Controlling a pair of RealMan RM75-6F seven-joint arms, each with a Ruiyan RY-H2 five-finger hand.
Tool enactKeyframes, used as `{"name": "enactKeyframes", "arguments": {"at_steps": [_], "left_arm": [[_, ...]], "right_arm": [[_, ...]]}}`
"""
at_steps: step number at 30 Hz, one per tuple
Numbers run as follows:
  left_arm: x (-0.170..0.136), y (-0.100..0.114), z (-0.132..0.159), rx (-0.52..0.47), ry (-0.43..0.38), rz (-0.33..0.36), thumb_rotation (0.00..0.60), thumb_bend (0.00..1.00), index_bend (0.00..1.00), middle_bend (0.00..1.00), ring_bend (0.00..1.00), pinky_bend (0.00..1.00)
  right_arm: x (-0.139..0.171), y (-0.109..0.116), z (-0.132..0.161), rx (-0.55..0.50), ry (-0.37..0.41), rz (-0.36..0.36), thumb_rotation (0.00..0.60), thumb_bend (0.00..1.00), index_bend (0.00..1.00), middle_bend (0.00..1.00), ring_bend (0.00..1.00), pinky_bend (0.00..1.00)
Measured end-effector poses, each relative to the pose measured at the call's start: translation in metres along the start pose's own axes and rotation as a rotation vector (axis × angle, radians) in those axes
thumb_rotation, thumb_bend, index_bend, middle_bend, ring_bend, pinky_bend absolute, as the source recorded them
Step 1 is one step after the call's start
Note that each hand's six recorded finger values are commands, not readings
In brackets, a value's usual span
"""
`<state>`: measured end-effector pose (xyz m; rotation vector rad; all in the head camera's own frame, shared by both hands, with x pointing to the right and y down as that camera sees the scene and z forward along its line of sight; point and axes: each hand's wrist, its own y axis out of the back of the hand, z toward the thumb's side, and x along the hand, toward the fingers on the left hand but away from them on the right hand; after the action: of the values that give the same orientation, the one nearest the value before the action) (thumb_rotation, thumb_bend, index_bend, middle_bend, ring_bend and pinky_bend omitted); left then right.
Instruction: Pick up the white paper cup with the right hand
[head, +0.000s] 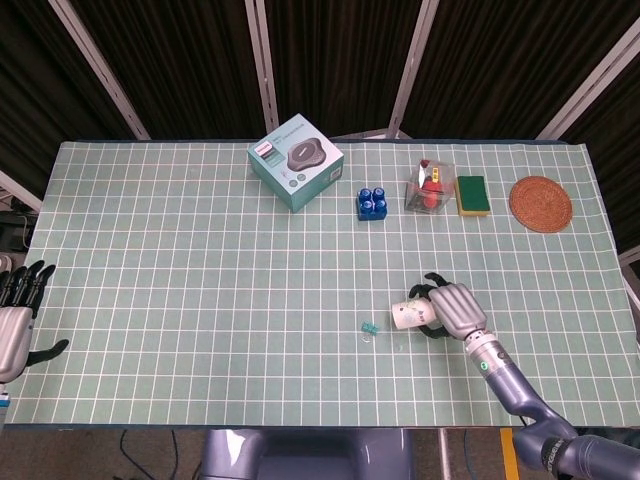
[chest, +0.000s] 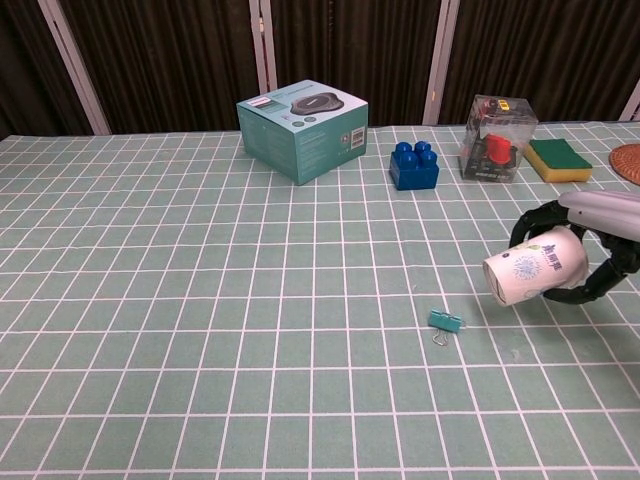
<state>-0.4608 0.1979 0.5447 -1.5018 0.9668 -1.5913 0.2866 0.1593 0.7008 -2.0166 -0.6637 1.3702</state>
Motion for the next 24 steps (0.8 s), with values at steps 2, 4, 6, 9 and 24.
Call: {"name": "enactKeyframes", "arguments": {"at_steps": [2, 4, 6, 9, 24], "left_arm": [[0.000, -0.001, 0.000, -0.003, -0.001, -0.005, 0.600, 0.00, 0.00, 0.00, 0.00, 0.00], [0.001, -0.001, 0.000, -0.004, -0.001, -0.008, 0.600, 0.00, 0.00, 0.00, 0.00, 0.00], [0.001, -0.001, -0.001, -0.003, -0.001, -0.009, 0.600, 0.00, 0.00, 0.00, 0.00, 0.00], [0.001, -0.001, 0.000, -0.004, -0.004, -0.010, 0.600, 0.00, 0.00, 0.00, 0.00, 0.00], [0.003, -0.002, 0.001, 0.005, -0.005, -0.010, 0.600, 0.00, 0.00, 0.00, 0.00, 0.00]], "right_arm": [[-0.001, -0.002, -0.001, 0.016, 0.008, 0.011, 0.600, 0.14, 0.13, 0.12, 0.00, 0.13], [0.000, -0.006, -0.002, 0.033, 0.016, 0.039, 0.600, 0.13, 0.05, 0.02, 0.00, 0.02], [0.001, -0.007, -0.002, 0.045, 0.020, 0.059, 0.600, 0.13, 0.04, 0.00, 0.00, 0.00], [0.004, -0.001, 0.001, 0.073, 0.035, 0.040, 0.600, 0.13, 0.04, 0.00, 0.00, 0.00], [0.029, 0.012, 0.034, 0.491, 0.121, -0.061, 0.600, 0.12, 0.00, 0.00, 0.00, 0.00]]}}
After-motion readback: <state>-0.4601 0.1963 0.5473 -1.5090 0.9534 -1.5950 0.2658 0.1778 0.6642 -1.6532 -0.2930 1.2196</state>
